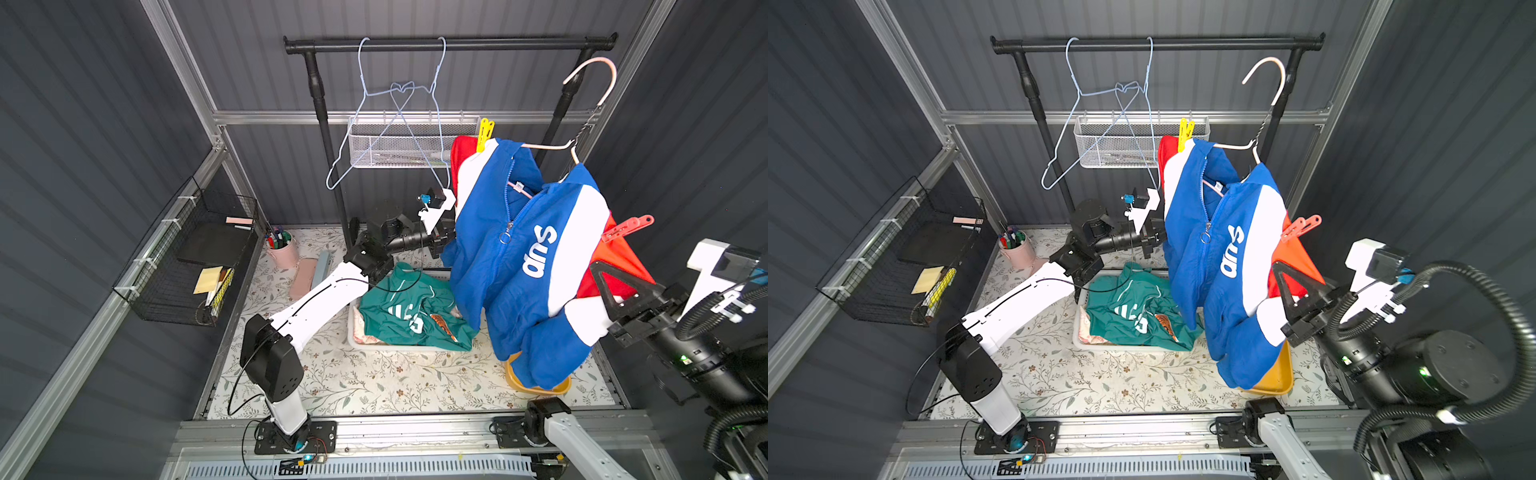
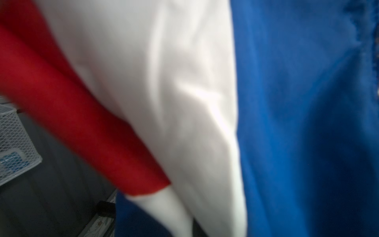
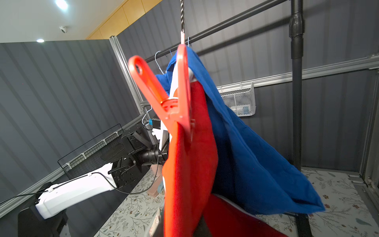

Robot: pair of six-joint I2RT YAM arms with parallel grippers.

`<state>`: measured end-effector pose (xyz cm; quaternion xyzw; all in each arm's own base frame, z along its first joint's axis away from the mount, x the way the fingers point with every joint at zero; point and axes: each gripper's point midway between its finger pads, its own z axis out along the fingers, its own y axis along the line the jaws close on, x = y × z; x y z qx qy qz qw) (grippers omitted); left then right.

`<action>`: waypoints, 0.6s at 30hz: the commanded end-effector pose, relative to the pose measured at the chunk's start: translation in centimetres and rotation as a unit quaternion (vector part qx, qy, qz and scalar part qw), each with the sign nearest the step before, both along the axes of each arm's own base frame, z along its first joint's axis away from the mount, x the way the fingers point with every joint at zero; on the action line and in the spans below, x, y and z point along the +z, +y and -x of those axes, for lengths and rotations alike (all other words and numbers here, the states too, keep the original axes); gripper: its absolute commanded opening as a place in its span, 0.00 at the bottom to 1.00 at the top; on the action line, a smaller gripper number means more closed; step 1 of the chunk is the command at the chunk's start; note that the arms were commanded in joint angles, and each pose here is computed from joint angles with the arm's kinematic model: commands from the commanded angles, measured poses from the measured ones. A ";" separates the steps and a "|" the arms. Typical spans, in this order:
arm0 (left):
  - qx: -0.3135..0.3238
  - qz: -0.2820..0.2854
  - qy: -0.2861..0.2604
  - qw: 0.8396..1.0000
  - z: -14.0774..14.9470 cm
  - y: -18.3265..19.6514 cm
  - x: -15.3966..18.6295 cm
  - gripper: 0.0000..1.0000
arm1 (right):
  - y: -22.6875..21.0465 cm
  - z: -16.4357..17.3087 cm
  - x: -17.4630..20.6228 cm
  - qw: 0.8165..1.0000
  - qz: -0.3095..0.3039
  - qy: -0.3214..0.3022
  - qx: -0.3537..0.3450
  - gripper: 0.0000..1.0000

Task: Remove the clothespins securing jackets to the hanger
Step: Adjust the jacket in the basket.

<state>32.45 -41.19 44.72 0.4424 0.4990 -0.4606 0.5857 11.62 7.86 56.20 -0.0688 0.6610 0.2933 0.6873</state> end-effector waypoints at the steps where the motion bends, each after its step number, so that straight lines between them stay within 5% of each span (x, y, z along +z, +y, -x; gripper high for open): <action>1: -0.038 0.022 -0.016 0.999 3.2 0.7 3.0 0.00 | 0.6 2.4 4.7 0.993 0.003 -0.111 0.025 0.00; 10: 0.015 0.058 -0.003 0.998 6.3 5.5 6.4 0.00 | 3.7 0.3 5.5 0.986 -0.010 -0.109 0.125 0.00; 18: 0.173 0.055 0.056 0.982 4.5 10.4 6.2 0.00 | 6.6 -4.7 5.4 0.970 -0.041 -0.089 0.221 0.00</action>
